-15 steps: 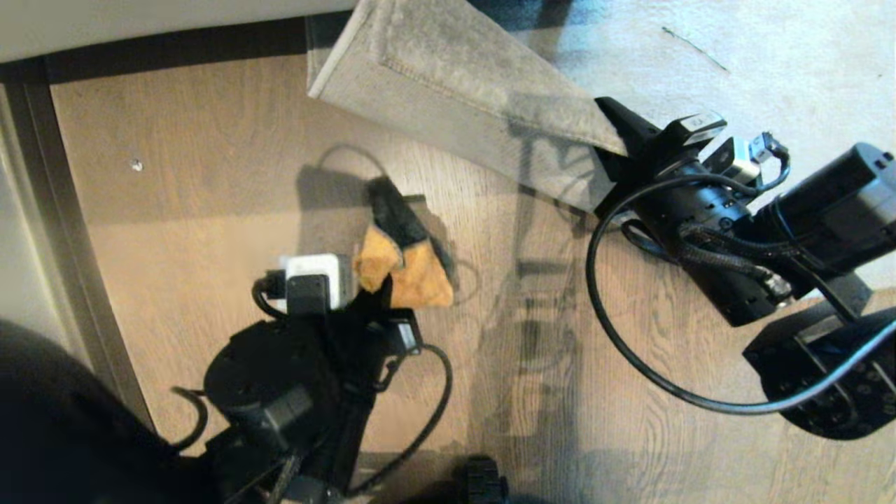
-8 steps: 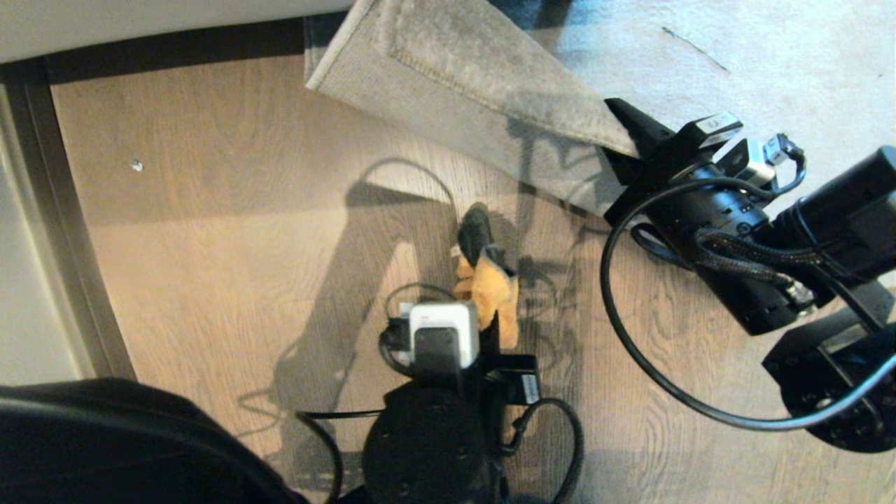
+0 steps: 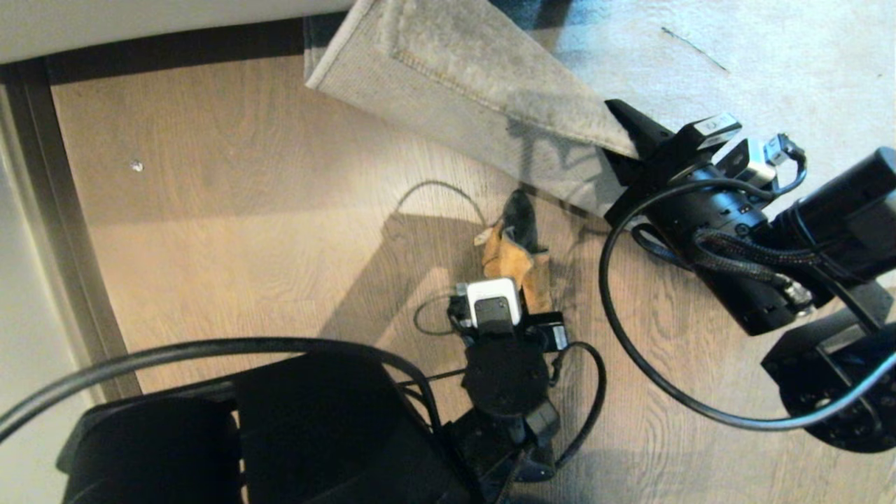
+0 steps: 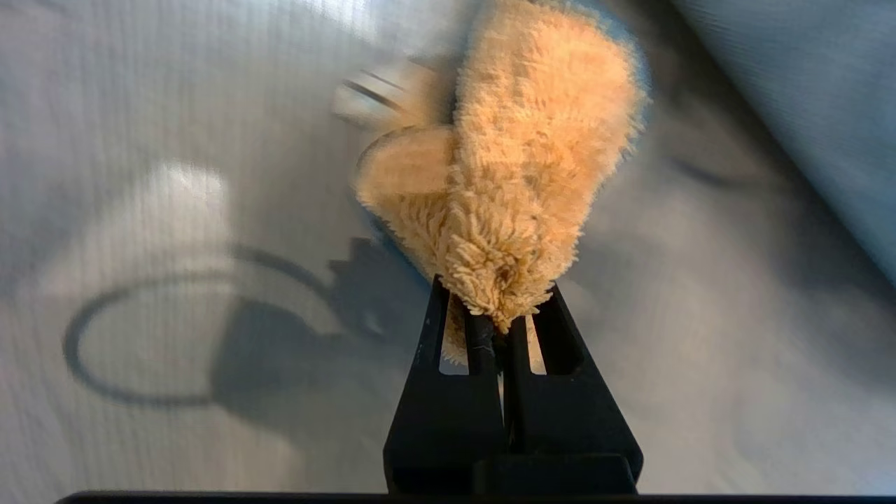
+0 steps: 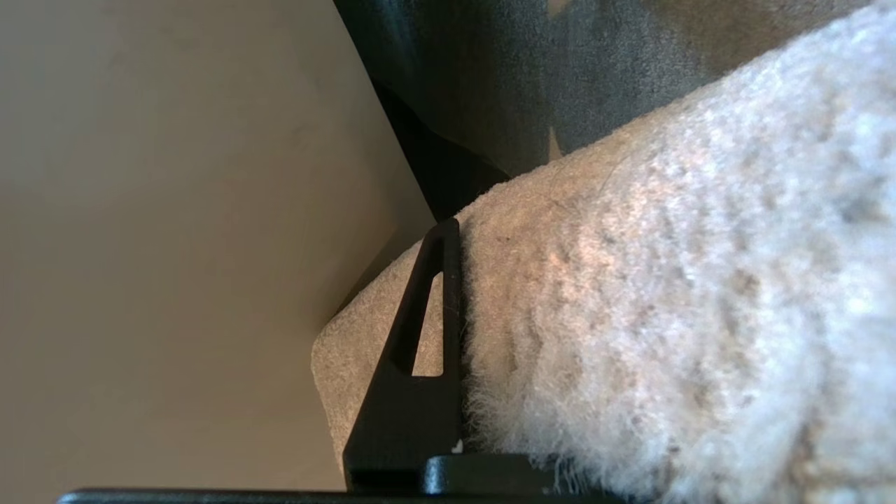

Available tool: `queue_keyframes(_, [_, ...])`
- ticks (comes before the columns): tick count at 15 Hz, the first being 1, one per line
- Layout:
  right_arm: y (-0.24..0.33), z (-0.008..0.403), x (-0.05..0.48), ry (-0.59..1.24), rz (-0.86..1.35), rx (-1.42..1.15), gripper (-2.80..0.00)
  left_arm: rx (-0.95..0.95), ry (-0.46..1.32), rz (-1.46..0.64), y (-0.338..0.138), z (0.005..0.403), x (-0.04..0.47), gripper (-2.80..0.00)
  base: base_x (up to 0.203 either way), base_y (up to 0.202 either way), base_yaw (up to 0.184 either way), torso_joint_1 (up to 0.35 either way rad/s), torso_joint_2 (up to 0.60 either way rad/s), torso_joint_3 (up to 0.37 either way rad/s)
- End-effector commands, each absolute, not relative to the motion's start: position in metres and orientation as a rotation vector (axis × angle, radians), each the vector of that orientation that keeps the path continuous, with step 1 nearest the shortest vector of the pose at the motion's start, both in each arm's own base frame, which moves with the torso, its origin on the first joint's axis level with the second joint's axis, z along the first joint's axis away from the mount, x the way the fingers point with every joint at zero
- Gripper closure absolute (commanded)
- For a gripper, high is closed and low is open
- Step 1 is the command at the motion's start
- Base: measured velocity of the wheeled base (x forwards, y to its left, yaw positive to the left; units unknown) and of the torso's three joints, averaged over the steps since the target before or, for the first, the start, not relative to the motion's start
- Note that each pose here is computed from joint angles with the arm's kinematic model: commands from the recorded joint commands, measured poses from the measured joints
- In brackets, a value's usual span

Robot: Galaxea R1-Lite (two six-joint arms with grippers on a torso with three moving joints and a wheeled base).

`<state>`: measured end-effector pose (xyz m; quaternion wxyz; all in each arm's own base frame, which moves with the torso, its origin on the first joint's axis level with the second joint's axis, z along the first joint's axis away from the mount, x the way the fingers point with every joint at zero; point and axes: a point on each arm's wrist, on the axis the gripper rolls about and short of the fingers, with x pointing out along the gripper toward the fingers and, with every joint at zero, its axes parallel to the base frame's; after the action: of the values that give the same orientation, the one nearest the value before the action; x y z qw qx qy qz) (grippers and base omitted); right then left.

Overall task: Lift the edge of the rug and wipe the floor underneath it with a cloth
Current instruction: Wipe the floor under the carpet with a rag

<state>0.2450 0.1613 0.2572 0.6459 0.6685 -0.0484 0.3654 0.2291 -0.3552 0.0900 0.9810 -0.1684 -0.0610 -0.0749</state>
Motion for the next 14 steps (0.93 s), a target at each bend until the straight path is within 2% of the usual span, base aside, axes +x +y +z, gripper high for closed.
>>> queue_keyframes(1, [0.161, 0.259, 0.244, -0.142, 0.861, 1.536, 0.00, -0.373, -0.162, -0.080, -0.340, 0.091, 0.254, 0.00, 0.000, 0.000, 0.000, 0.000, 0.00, 0.000])
queue_keyframes(5, [0.161, 0.258, 0.245, -0.138, 0.858, 1.536, 0.00, -0.414, -0.255, 0.075, -0.282, 0.129, 0.303, 0.00, 0.000, 0.000, 0.000, 0.000, 0.00, 0.000])
queue_keyframes(8, [0.161, 0.259, 0.245, -0.139, 0.860, 1.535, 0.00, -0.427, -0.335, 0.134, -0.243, 0.165, 0.319, 0.00, 0.000, 0.000, 0.000, 0.000, 0.00, 0.000])
queue_keyframes(14, [0.161, 0.259, 0.245, -0.140, 0.861, 1.535, 0.00, -0.352, -0.367, 0.168, -0.178, 0.197, 0.297, 0.00, 0.000, 0.000, 0.000, 0.000, 0.00, 0.000])
